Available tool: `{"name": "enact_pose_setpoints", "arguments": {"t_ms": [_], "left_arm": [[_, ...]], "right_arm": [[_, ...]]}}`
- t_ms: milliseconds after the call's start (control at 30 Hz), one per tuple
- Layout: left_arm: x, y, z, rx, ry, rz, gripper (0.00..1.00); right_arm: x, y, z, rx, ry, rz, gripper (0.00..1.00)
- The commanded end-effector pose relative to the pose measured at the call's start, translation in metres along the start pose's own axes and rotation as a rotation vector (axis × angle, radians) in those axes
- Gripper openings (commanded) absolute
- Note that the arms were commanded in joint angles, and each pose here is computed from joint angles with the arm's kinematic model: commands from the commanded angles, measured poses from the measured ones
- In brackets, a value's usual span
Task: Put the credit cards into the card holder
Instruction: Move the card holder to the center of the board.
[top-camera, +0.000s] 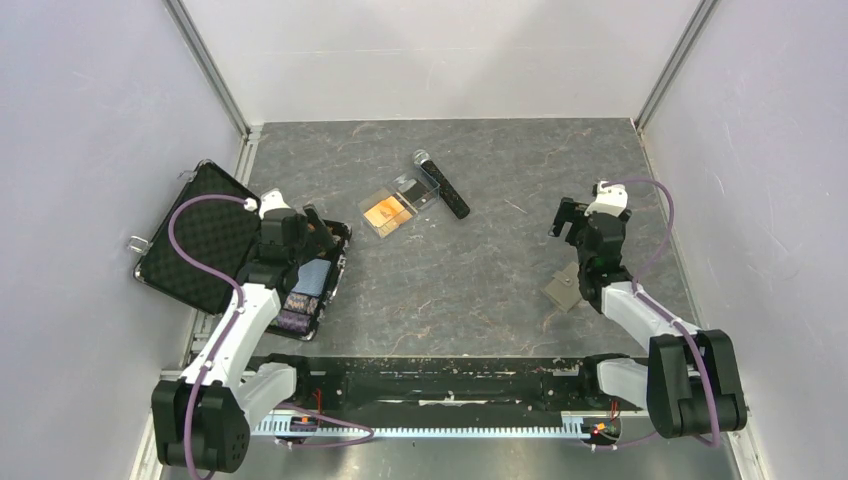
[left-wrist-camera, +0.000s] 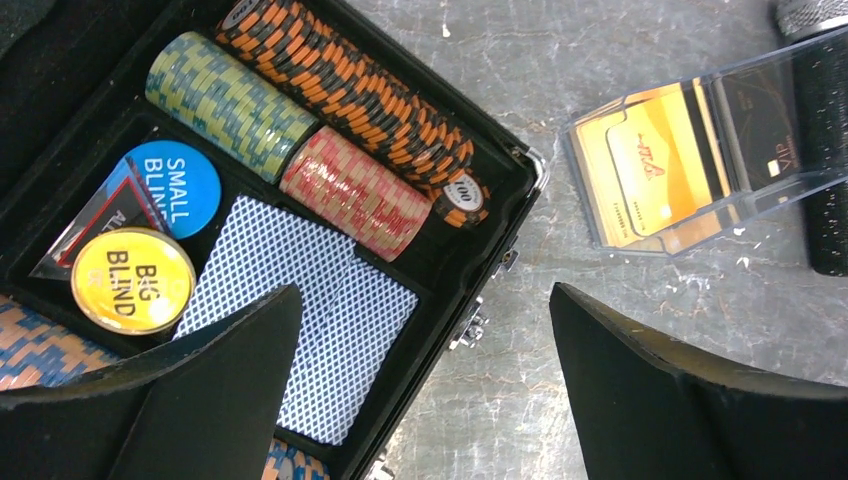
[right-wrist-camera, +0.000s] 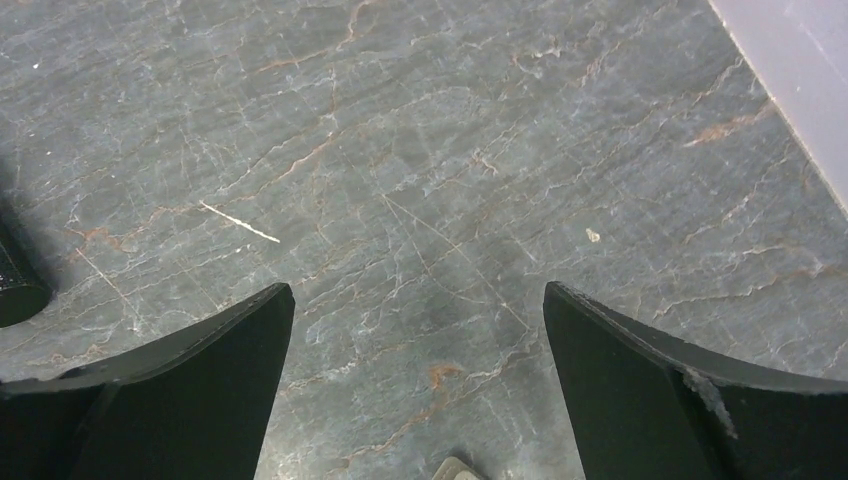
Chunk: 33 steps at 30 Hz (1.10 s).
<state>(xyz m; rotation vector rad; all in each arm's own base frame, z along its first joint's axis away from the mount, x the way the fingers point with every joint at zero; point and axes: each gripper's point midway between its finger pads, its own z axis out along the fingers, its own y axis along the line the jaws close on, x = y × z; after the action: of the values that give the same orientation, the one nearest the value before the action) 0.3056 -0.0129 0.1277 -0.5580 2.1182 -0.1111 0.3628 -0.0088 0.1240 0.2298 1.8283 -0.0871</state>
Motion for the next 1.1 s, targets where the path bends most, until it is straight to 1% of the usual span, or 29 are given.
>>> {"name": "enact_pose_setpoints", "arguments": {"t_ms": [0, 67, 200, 267, 333, 500, 600, 733, 867, 967, 1067], "left_arm": [[-0.019, -0.002, -0.013, -0.012, -0.031, -0.007, 1.0], [-0.015, -0.005, -0.017, 0.01, 0.016, 0.041, 1.0], [-0.006, -0.022, -0.019, 0.108, 0.114, 0.137, 1.0], [-0.004, -0.031, -0.018, 0.15, 0.15, 0.178, 1.0], [-0.006, -0.041, -0.017, 0.194, 0.174, 0.186, 1.0], [-0.022, -0.067, -0.014, 0.259, 0.189, 0.129, 1.0], [-0.032, -0.093, -0.015, 0.345, 0.217, 0.071, 1.0], [-0.037, -0.125, -0.016, 0.472, 0.267, 0.006, 1.0], [-0.031, -0.138, -0.013, 0.532, 0.334, 0.001, 1.0], [-0.02, -0.143, -0.012, 0.574, 0.402, 0.007, 1.0], [-0.005, -0.151, -0.013, 0.627, 0.474, -0.007, 1.0]], "right_arm": [[-0.013, -0.002, 0.0, 0.039, 0.022, 0.058, 0.98], [-0.012, -0.004, -0.002, 0.049, 0.036, 0.075, 0.98], [-0.007, -0.003, -0.006, 0.057, 0.08, 0.116, 0.98], [-0.001, -0.003, -0.008, 0.064, 0.124, 0.12, 0.98], [0.004, -0.006, -0.012, 0.088, 0.184, 0.116, 0.98], [0.014, -0.007, -0.023, 0.105, 0.275, 0.129, 0.98], [0.014, -0.015, -0.031, 0.147, 0.3, 0.123, 0.98], [0.013, -0.027, -0.043, 0.188, 0.313, 0.068, 0.98], [0.018, -0.036, -0.058, 0.225, 0.371, 0.056, 0.98], [0.032, -0.03, -0.069, 0.193, 0.466, 0.086, 0.98], [0.058, -0.023, -0.077, 0.154, 0.576, 0.145, 0.99]]}}
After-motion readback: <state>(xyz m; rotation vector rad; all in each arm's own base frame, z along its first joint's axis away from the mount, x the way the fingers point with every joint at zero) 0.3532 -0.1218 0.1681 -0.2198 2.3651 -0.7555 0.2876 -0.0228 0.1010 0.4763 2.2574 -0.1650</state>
